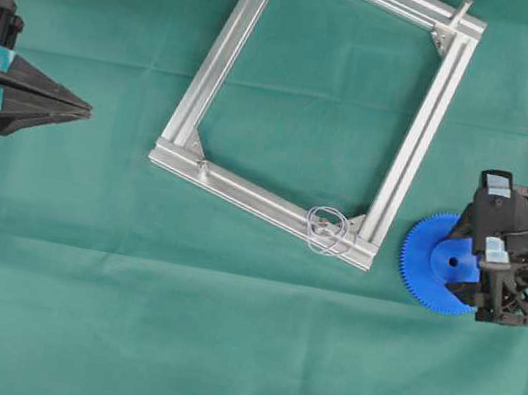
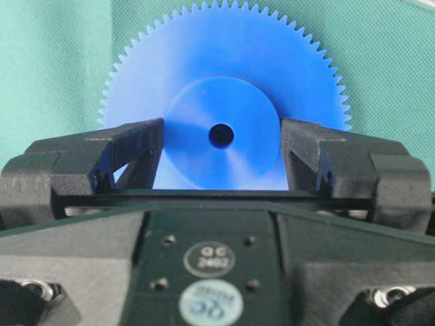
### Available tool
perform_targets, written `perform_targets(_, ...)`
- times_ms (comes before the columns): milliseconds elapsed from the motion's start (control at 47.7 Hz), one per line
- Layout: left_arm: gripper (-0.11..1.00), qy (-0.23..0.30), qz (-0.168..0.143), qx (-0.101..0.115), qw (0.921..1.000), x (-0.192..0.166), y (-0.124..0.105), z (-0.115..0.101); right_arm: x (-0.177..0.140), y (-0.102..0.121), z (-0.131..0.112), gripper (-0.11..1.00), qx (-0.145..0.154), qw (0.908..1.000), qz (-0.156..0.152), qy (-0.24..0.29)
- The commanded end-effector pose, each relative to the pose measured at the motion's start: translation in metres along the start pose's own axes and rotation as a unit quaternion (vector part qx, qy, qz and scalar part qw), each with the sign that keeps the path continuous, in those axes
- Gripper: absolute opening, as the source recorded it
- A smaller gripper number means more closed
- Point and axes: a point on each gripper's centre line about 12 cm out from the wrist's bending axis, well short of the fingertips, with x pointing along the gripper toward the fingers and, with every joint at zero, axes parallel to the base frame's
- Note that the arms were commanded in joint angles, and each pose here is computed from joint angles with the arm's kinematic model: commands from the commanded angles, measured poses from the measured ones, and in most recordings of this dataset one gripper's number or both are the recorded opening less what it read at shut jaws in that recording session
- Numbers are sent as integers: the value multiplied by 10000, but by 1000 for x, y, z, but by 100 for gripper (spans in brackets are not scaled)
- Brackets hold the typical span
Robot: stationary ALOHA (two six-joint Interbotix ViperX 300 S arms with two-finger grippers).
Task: Find the location of the shaft and insert the gear.
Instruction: 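Lift the blue gear and carry it left toward the frame's shaft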
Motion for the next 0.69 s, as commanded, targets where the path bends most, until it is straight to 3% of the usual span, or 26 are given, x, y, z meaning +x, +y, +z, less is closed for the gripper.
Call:
perform_targets(0, 2, -107, -1, -16, 9999, 3, 0, 10, -7, 3, 9, 69, 17, 9999, 48, -99)
perform_targets(671, 2, -100, 7, -23, 9999, 3, 0, 10, -90, 20, 46, 69, -225, 9968, 262, -720)
